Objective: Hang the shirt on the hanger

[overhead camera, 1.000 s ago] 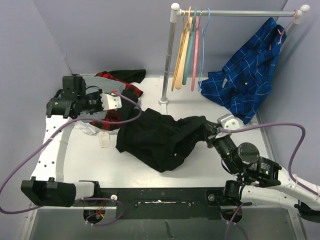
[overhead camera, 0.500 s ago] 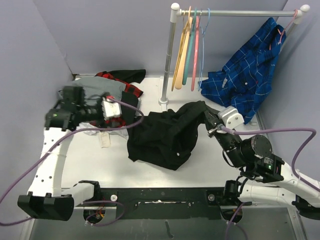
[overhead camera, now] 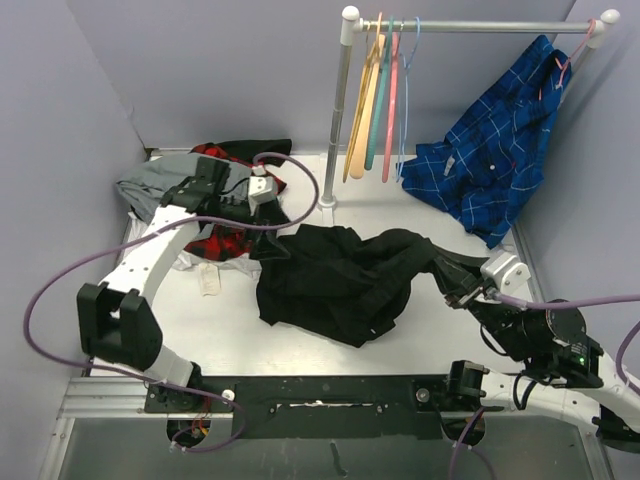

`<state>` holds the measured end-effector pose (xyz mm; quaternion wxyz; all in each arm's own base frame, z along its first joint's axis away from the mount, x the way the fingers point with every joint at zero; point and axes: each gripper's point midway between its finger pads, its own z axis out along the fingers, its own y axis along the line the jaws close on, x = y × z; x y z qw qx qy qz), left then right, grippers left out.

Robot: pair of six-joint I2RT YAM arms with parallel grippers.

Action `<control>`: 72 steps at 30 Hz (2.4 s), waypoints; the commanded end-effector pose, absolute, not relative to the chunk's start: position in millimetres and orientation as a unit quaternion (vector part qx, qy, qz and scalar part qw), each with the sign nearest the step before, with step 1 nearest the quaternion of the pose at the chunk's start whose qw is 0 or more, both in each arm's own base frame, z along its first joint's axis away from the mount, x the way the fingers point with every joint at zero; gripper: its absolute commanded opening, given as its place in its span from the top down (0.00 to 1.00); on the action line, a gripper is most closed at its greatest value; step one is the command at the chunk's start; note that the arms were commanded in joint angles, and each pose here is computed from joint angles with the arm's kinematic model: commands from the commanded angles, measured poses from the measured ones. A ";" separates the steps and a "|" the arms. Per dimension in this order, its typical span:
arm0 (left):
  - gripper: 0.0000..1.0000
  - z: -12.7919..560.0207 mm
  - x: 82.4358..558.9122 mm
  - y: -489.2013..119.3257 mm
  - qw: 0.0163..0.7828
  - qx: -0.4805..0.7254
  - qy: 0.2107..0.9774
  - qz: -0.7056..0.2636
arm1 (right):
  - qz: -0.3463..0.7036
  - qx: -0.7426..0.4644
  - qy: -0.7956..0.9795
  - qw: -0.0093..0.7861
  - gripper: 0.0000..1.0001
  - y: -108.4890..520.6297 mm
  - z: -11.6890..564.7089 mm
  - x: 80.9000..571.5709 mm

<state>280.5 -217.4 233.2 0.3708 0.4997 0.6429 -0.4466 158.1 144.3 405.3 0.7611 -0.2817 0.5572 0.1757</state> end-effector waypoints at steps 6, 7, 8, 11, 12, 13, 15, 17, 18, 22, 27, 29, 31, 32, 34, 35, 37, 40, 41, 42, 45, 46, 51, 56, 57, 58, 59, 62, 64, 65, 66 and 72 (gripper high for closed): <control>0.05 236.7 222.3 -294.0 0.323 0.655 0.506 -0.459 | 0.180 -0.306 0.559 0.749 1.00 144.3 404.0 151.9; 0.05 235.4 223.1 -296.3 0.324 0.657 0.504 -0.458 | 0.180 -0.307 0.559 0.749 1.00 144.8 404.0 151.9; 0.06 233.3 225.2 -298.4 0.325 0.659 0.502 -0.456 | 0.180 -0.307 0.560 0.749 1.00 144.9 403.6 152.0; 0.07 224.8 232.8 -302.3 0.325 0.661 0.502 -0.454 | 0.183 -0.303 0.559 0.750 1.00 145.0 404.9 151.8; 0.08 222.0 234.2 -304.6 0.323 0.660 0.503 -0.456 | 0.187 -0.304 0.557 0.750 1.00 146.0 405.6 150.9; 0.09 219.7 235.4 -307.8 0.321 0.660 0.502 -0.458 | 0.190 -0.304 0.555 0.751 1.00 146.7 406.5 150.4; 0.12 213.8 233.9 -314.4 0.313 0.663 0.500 -0.461 | 0.193 -0.304 0.553 0.751 1.00 147.0 408.0 149.6; 0.15 207.5 230.0 -321.2 0.302 0.666 0.498 -0.466 | 0.196 -0.301 0.552 0.752 1.00 146.2 410.5 149.0; 0.15 205.5 227.6 -324.4 0.297 0.666 0.497 -0.471 | 0.199 -0.299 0.550 0.754 1.00 145.8 412.1 148.2; 0.22 192.2 219.8 -331.8 0.280 0.663 0.498 -0.484 | 0.204 -0.290 0.543 0.761 1.00 140.0 418.3 146.5; 0.72 186.4 214.8 -333.9 0.266 0.652 0.502 -0.502 | 0.206 -0.277 0.540 0.768 1.00 130.8 420.8 145.1; 1.00 190.3 211.6 -331.2 0.263 0.653 0.504 -0.501 | 0.201 -0.265 0.546 0.769 1.00 125.0 419.7 147.3; 1.00 199.1 207.0 -321.7 0.265 0.657 0.505 -0.493 | 0.196 -0.242 0.556 0.770 1.00 118.9 419.5 151.4; 1.00 204.0 205.8 -315.8 0.268 0.663 0.507 -0.482 | 0.193 -0.223 0.564 0.771 1.00 115.4 420.3 155.0; 1.00 217.6 203.8 -300.3 0.273 0.672 0.513 -0.459 | 0.190 -0.203 0.577 0.768 1.00 115.5 421.1 160.0; 1.00 226.0 203.9 -292.0 0.279 0.677 0.514 -0.446 | 0.189 -0.197 0.582 0.766 1.00 117.9 422.4 162.5; 1.00 251.5 204.9 -274.0 0.298 0.682 0.512 -0.428 | 0.180 -0.186 0.591 0.764 1.00 123.9 426.2 168.8; 1.00 294.7 211.0 -241.0 0.341 0.675 0.519 -0.398 | 0.164 -0.176 0.598 0.764 1.00 133.9 438.6 178.1; 1.00 309.3 211.5 -230.5 0.355 0.672 0.522 -0.387 | 0.157 -0.163 0.602 0.766 1.00 133.5 444.7 181.9; 1.00 323.7 213.8 -220.4 0.371 0.668 0.525 -0.375 | 0.148 -0.150 0.606 0.767 1.00 133.4 450.3 186.1; 1.00 359.2 210.3 -192.7 0.406 0.663 0.530 -0.340 | 0.137 -0.131 0.601 0.776 1.00 136.0 475.6 192.5; 1.00 368.6 208.8 -186.1 0.416 0.666 0.528 -0.322 | 0.139 -0.123 0.598 0.780 1.00 136.6 484.8 193.5; 1.00 411.4 198.5 -164.6 0.450 0.681 0.530 -0.230 | 0.185 -0.116 0.577 0.787 1.00 162.1 534.5 193.9; 1.00 470.5 196.1 -150.6 0.524 0.671 0.507 -0.132 | 0.230 -0.143 0.541 0.796 1.00 197.4 588.0 190.2; 1.00 484.2 194.0 -147.9 0.543 0.668 0.497 -0.110 | 0.236 -0.149 0.535 0.797 1.00 204.6 597.5 189.7; 1.00 496.9 192.9 -144.9 0.560 0.664 0.488 -0.088 | 0.240 -0.157 0.530 0.798 1.00 214.7 606.6 190.5; 1.00 507.3 191.8 -141.4 0.574 0.658 0.483 -0.069 | 0.251 -0.162 0.518 0.801 1.00 219.7 618.7 188.0; 1.00 548.7 193.2 -130.7 0.630 0.631 0.453 0.003 | 0.277 -0.171 0.482 0.813 1.00 230.4 648.6 180.9; 1.00 569.8 192.8 -122.4 0.655 0.613 0.439 0.044 | 0.286 -0.172 0.461 0.822 1.00 232.9 665.6 177.2; 1.00 578.6 194.9 -117.0 0.665 0.602 0.438 0.065 | 0.290 -0.171 0.451 0.826 1.00 232.4 673.6 175.3; 1.00 585.8 195.8 -112.7 0.672 0.593 0.436 0.083 | 0.294 -0.172 0.441 0.831 1.00 232.3 681.3 173.0; 1.00 563.3 216.4 -107.7 0.642 0.592 0.481 0.080 | 0.273 -0.161 0.468 0.825 1.00 227.5 658.1 181.7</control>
